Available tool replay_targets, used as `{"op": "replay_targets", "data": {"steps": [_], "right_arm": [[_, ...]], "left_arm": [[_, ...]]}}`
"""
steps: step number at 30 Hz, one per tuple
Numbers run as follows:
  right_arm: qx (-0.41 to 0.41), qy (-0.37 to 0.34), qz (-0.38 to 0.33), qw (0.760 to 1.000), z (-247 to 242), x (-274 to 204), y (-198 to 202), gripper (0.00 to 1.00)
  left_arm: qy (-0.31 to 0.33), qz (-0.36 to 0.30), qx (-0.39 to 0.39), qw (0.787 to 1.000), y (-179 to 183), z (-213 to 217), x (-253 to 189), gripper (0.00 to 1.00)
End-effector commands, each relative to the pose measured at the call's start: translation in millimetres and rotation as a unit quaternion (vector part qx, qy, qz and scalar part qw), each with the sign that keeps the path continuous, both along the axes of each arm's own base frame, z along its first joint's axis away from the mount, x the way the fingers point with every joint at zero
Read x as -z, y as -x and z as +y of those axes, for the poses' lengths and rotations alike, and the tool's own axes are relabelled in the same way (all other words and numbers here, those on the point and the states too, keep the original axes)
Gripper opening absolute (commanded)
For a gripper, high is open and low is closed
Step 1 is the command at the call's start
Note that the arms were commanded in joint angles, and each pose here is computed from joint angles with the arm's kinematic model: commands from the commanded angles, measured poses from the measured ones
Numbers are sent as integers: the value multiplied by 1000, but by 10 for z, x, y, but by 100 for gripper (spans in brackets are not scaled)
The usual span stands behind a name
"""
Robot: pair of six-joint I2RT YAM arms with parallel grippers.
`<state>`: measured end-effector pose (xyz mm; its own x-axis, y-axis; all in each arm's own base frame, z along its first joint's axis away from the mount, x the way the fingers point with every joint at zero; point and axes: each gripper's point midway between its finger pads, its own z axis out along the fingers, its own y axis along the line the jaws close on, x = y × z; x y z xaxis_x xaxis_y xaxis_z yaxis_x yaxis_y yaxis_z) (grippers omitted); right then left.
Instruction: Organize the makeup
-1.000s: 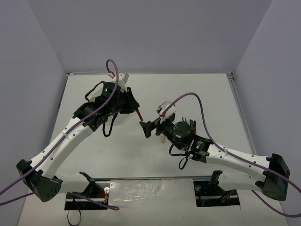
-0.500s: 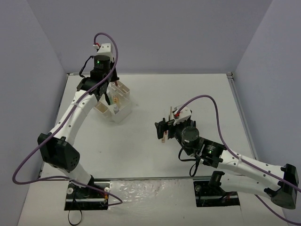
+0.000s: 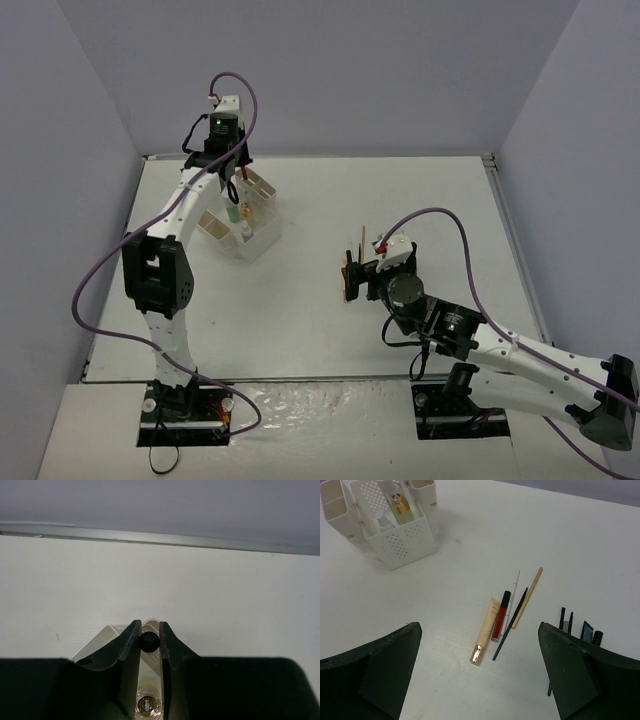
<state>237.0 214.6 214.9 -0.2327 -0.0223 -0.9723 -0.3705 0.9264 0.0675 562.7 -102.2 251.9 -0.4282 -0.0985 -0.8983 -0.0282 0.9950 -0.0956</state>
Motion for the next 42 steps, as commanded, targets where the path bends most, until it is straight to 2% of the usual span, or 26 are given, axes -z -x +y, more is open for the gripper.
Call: {"op": "replay_targets", "data": {"steps": [1, 7, 9, 11, 12, 16, 20, 25, 31, 36, 38, 42], "right_arm": [[28, -27, -15, 999, -85, -140, -55, 100], [40, -19, -6, 999, -147, -67, -80, 100], [45, -11, 5, 999, -145, -4, -102, 100], [49, -2, 18, 999, -128, 78, -135, 100], [50, -2, 27, 998, -112, 103, -145, 99], [61, 5, 54, 997, -99, 240, -207, 96], [100, -12, 98, 990, -237, 437, -290, 83], [192, -18, 148, 970, -734, 693, -383, 71], [255, -33, 219, 941, -1271, 1020, -458, 67], [291, -35, 276, 915, -1601, 1319, -504, 62], [305, -26, 296, 905, -1717, 1443, -516, 57], [304, -17, 310, 901, -1765, 1531, -603, 51]], "left_arm": [[23, -79, 21, 996, -175, -75, -528, 0], [25, -40, 14, 999, -189, -51, -201, 3], [28, -36, 8, 999, -175, -30, -148, 11], [30, -27, 6, 999, -144, -6, -82, 29], [31, -26, 5, 999, -131, 0, -78, 35], [33, -23, 2, 999, -76, 20, -114, 51], [44, -38, 0, 998, 73, 37, -429, 70], [68, -57, 6, 996, 420, 38, -931, 84], [89, -46, 18, 995, 1041, 74, -1266, 94], [101, -3, 50, 994, 1672, 48, -1092, 97], [99, 10, 58, 993, 1917, 71, -947, 97], [88, 8, 68, 994, 2310, 144, -763, 97]]}}
